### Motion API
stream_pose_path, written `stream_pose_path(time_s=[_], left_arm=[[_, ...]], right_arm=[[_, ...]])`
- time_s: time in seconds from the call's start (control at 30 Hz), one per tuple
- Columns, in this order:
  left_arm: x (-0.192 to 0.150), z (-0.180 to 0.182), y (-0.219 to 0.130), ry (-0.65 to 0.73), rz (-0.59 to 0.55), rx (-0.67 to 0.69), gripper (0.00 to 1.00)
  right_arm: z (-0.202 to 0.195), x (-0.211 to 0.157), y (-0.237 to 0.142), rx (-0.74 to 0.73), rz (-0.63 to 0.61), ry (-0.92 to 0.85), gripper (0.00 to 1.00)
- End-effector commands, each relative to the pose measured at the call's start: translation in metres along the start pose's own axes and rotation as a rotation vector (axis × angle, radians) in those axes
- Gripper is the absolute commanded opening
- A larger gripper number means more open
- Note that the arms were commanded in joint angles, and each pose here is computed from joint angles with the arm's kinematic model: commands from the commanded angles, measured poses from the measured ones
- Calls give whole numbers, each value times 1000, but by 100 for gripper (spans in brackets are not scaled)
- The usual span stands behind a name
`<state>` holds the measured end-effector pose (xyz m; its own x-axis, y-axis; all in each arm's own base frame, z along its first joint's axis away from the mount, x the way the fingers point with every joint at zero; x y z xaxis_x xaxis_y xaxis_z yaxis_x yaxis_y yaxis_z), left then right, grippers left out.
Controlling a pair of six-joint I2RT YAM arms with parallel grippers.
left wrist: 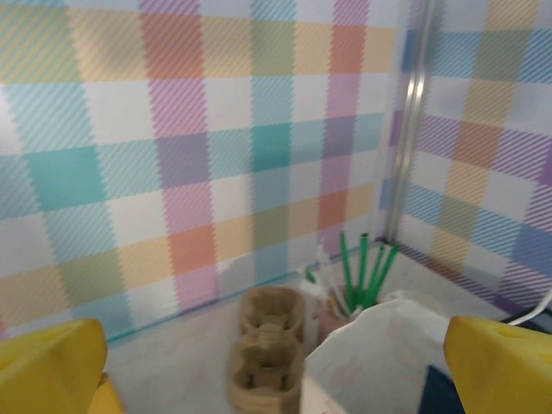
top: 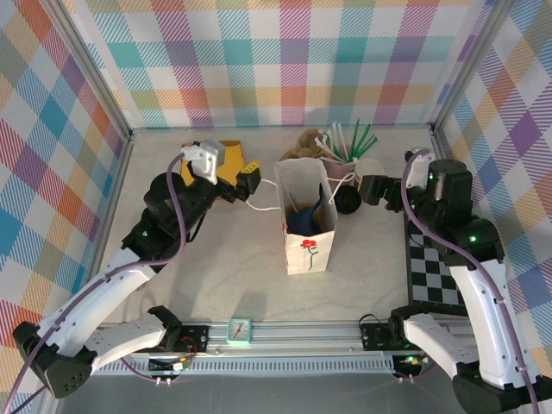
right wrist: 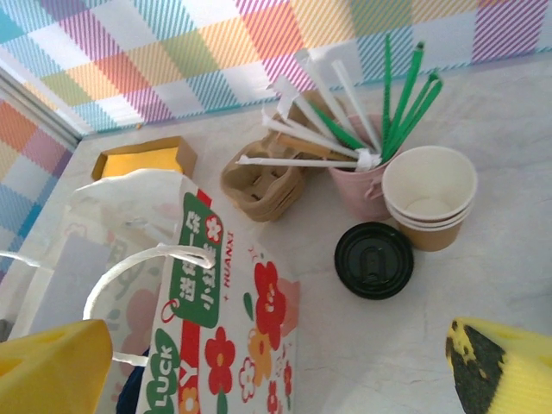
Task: Pack the takeout coffee
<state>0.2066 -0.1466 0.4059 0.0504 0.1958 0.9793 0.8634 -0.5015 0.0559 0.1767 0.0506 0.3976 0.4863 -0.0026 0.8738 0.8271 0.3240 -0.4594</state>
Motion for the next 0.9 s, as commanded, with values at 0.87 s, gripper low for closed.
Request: stream_pose_path(time_s=[0.87], left_arm=[[-166,87,-87,21,128,748,100]], right_arm=[[-44,-138,34,-329,-105,-159,99]])
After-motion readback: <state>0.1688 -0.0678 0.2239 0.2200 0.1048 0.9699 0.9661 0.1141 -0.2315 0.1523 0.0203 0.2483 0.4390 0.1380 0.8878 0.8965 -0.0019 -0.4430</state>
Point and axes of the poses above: each hand's point on the last joint's axis, 136 mm out from that joint toward the fingers, its own y axis out along the fingers, its own z axis along the line the jaws close on, x = y × z, the point moved 10 cm from there along -y, back along the fingers, and after that the axes turned 11 degrees about -y, right-handed, at the moved point
